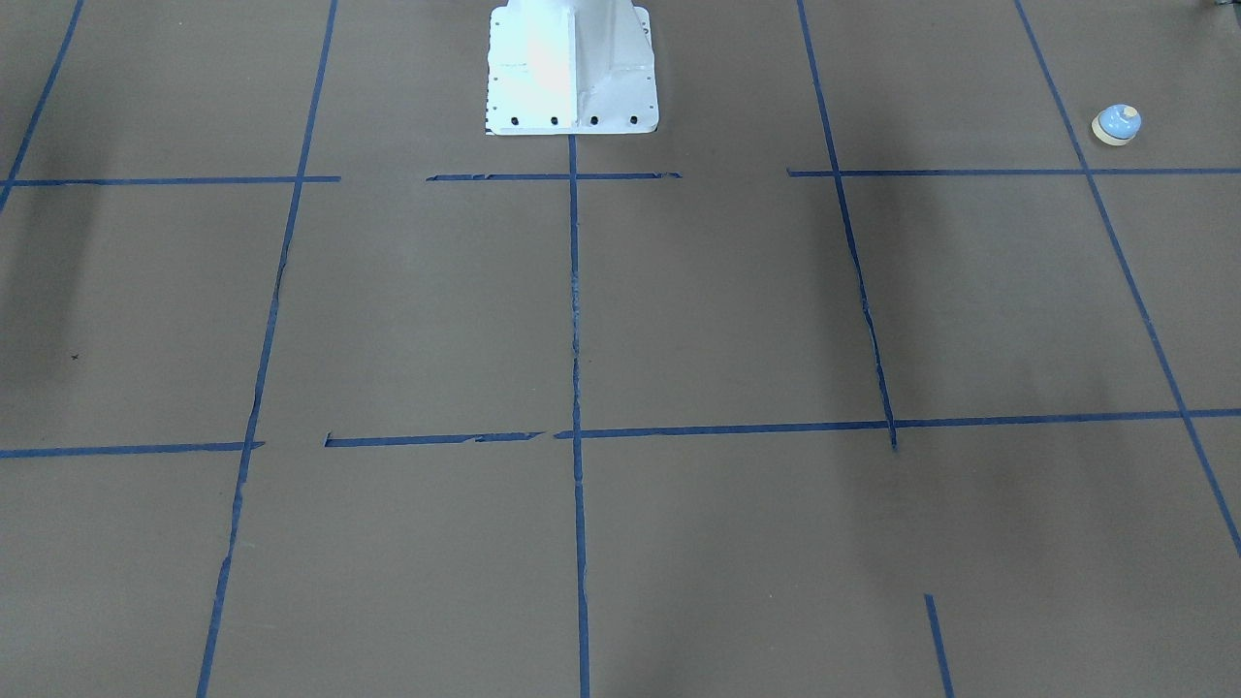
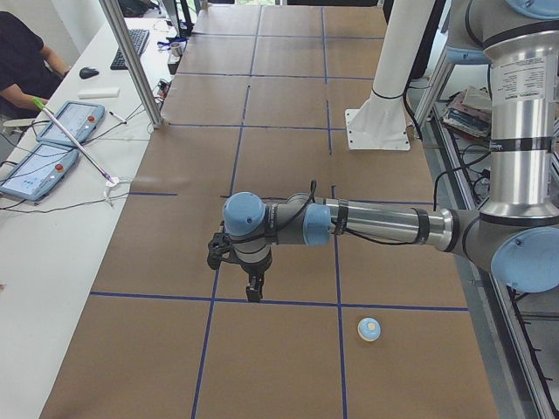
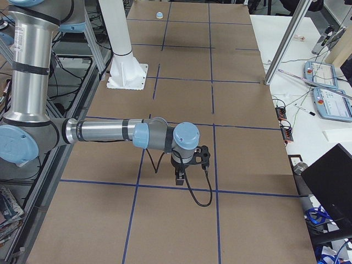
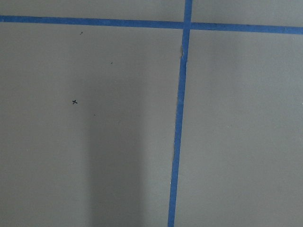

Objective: Place and press bell with both arms

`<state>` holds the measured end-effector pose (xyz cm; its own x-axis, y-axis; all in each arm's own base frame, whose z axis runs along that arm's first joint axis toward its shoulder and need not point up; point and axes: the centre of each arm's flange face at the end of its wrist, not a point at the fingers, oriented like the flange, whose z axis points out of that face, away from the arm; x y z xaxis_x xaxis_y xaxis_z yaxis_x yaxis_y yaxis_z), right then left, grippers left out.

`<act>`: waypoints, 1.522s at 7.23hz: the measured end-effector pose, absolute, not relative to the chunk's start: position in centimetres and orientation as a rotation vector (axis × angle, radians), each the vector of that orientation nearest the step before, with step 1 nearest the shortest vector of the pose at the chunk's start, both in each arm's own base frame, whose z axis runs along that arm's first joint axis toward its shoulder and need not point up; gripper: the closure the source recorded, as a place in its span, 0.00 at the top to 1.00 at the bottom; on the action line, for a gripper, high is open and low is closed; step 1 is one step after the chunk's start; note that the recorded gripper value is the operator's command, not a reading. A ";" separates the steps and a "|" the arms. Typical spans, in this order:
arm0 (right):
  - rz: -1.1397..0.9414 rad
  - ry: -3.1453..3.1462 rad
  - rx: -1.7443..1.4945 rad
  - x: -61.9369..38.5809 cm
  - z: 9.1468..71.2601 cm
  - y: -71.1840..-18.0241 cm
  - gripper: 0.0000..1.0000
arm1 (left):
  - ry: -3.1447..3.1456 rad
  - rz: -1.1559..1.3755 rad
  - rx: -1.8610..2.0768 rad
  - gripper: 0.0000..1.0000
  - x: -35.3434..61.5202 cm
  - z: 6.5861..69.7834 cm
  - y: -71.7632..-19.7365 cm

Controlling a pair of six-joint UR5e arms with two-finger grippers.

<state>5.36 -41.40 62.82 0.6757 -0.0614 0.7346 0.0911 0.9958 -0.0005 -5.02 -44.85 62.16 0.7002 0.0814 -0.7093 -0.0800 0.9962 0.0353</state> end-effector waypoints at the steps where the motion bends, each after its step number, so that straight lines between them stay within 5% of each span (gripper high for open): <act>1: -0.086 -0.825 -0.038 5.3 62.8 -41.4 1.00 | 0.794 0.092 0.004 1.00 -4.9 61.9 -44.8; 6: -0.088 -0.828 -0.031 5.3 62.7 -41.4 1.00 | 0.774 0.152 -0.018 1.00 3.5 66.2 -43.3; 11: -0.093 -0.828 -0.010 5.3 62.7 -41.4 1.00 | 0.808 0.104 0.015 1.00 2.4 75.0 -27.0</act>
